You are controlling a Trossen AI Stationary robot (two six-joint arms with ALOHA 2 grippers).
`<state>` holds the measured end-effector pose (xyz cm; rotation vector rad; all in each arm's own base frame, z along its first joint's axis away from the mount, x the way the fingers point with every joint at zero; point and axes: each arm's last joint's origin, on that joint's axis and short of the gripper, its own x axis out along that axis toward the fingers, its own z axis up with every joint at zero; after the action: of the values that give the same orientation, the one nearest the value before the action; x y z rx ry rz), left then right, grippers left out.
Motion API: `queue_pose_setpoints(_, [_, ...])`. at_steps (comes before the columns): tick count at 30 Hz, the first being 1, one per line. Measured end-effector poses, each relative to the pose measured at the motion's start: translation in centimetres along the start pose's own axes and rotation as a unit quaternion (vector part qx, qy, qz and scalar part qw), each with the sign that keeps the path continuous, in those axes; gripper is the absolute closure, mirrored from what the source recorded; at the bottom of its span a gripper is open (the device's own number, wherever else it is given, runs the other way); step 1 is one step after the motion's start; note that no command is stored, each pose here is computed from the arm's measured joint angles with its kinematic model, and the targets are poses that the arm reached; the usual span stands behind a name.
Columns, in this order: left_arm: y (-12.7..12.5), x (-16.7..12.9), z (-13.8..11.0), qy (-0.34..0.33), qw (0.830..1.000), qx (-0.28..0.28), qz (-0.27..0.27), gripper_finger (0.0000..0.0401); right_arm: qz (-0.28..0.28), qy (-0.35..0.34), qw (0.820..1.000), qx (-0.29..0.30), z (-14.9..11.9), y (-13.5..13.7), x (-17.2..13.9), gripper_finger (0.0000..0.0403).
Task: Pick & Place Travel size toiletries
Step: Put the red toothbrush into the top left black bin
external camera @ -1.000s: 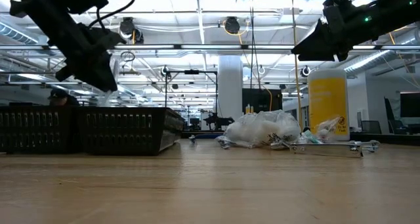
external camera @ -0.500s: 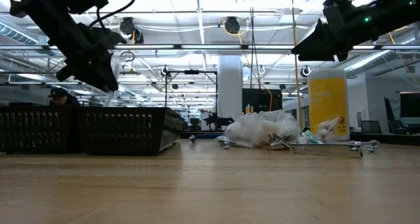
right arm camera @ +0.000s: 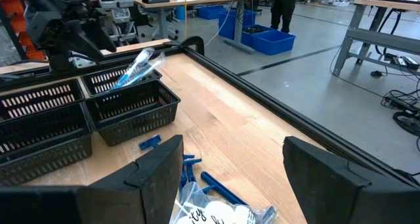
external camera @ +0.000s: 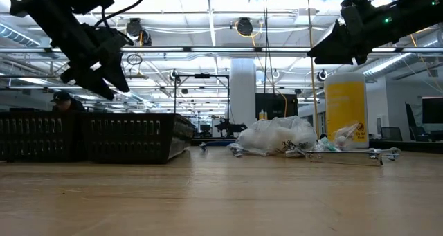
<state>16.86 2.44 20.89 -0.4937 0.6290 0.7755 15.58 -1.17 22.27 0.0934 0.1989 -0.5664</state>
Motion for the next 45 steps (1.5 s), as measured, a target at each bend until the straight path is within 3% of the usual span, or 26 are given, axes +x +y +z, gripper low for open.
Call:
queue_pose_setpoints(9, [-1.2,-2.0,3.7,-0.075,0.996,0.026,-0.038,0.0075,0.005,0.014,1.0,0.006,-0.4,0.2,0.4,0.0156])
queue_pose_setpoints(16, [-2.5,-2.7,5.8,-0.179,0.978,0.068,-0.083,0.0072,0.107,0.142,0.983,-0.044,-3.4,1.7,2.2,0.0156])
queue_pose_setpoints(21, [-2.8,-2.2,5.7,-0.175,0.979,0.074,-0.08,0.0071,0.107,0.261,0.959,-0.038,-6.1,1.9,2.7,0.0156])
queue_pose_setpoints(27, [-3.3,-0.9,5.4,-0.16,0.981,0.093,-0.062,0.0076,0.092,0.298,0.947,-0.082,-7.4,1.9,3.3,0.0156])
queue_pose_setpoints(32, [-3.8,0.6,4.9,-0.134,0.984,0.112,-0.047,0.0086,0.152,0.324,0.93,-0.089,-7.9,2.3,3.3,0.0156])
queue_pose_setpoints(40, [-4.2,2.1,4.2,-0.108,0.984,0.138,-0.031,0.0091,0.254,0.355,0.9,-0.022,-7.8,2.9,3.0,0.0156])
queue_pose_setpoints(45, [-4.4,2.1,4.4,-0.12,0.981,0.148,-0.035,0.0091,0.268,0.355,0.894,-0.048,-7.9,2.9,2.8,0.0156])
